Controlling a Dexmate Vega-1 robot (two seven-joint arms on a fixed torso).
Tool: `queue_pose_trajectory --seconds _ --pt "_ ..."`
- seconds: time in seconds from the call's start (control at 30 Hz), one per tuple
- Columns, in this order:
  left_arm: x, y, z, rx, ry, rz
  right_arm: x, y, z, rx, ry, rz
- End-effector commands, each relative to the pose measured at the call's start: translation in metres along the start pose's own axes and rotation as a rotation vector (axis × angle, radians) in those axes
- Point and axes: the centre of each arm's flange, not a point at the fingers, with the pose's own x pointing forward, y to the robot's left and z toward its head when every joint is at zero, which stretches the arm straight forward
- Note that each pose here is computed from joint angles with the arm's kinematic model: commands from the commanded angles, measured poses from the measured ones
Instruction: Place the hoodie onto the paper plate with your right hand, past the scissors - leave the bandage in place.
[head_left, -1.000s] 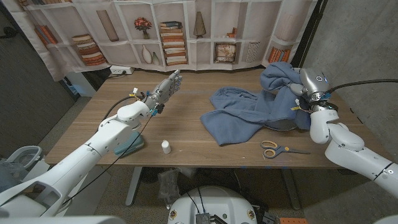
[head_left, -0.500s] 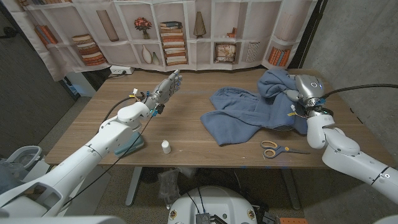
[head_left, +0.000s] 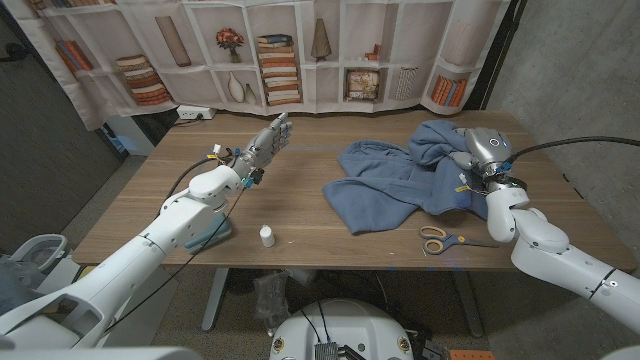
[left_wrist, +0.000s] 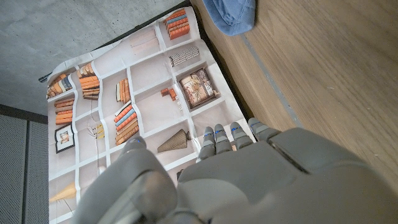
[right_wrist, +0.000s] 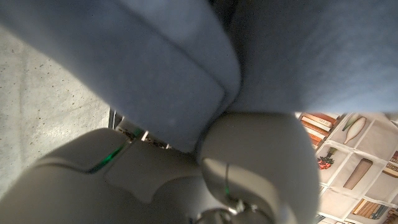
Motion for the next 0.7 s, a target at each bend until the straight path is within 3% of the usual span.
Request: queue_pose_trajectory --seconds 0.03,0.7 --pt "-0.002 0.001 -0.005 -0.011 -0.002 0.000 0.002 0.013 0.008 0.001 -0.012 0.057" --pt "-0.010 0.005 -0.011 -0.025 -0.006 0.017 0.014 0.030 0.017 0.007 -0.027 0.154"
